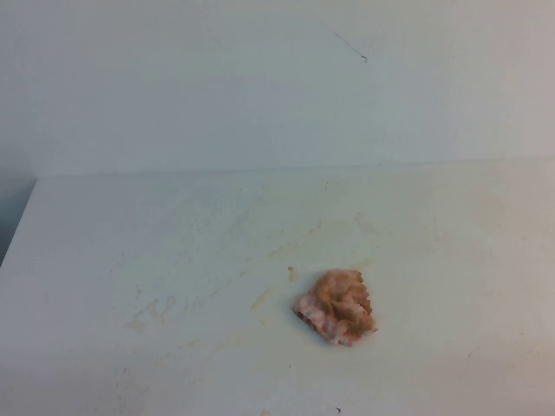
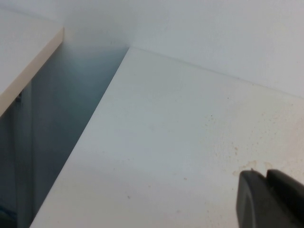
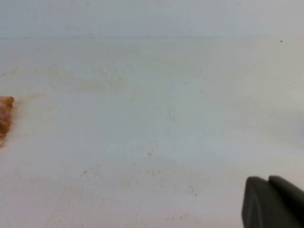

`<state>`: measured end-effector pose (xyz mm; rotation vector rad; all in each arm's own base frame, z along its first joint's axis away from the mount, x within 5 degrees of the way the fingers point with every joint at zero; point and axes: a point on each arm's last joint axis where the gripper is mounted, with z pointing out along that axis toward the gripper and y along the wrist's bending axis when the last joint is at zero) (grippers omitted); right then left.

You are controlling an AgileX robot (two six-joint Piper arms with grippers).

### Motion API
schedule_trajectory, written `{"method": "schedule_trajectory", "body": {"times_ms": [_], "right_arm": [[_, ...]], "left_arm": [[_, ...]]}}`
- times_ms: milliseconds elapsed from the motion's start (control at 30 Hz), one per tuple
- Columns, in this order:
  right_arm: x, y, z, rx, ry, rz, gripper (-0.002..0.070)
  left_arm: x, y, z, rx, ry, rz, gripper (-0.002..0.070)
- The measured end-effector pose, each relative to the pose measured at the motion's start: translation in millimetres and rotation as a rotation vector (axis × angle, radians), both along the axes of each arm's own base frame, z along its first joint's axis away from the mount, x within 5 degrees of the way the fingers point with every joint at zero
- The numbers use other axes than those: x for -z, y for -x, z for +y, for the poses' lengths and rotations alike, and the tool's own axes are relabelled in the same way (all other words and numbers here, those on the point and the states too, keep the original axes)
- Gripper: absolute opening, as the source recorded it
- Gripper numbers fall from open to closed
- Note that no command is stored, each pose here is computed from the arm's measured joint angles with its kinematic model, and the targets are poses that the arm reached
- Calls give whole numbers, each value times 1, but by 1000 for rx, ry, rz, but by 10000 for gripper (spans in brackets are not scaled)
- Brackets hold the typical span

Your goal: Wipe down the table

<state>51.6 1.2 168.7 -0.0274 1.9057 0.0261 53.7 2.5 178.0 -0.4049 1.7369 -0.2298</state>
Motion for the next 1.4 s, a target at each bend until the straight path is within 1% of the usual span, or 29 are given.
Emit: {"method": "schedule_trajectory", "body": {"times_ms": [800, 1000, 1400], "right_arm": [[0, 0, 0, 0, 0, 0, -2], [0, 0, 0, -15, 42, -1, -2], [1, 1, 0, -15, 39, 16, -2]], "left_arm": [[0, 0, 0, 0, 0, 0, 0], [0, 0, 0, 0, 0, 0, 0], [0, 0, 0, 0, 0, 0, 0]]}}
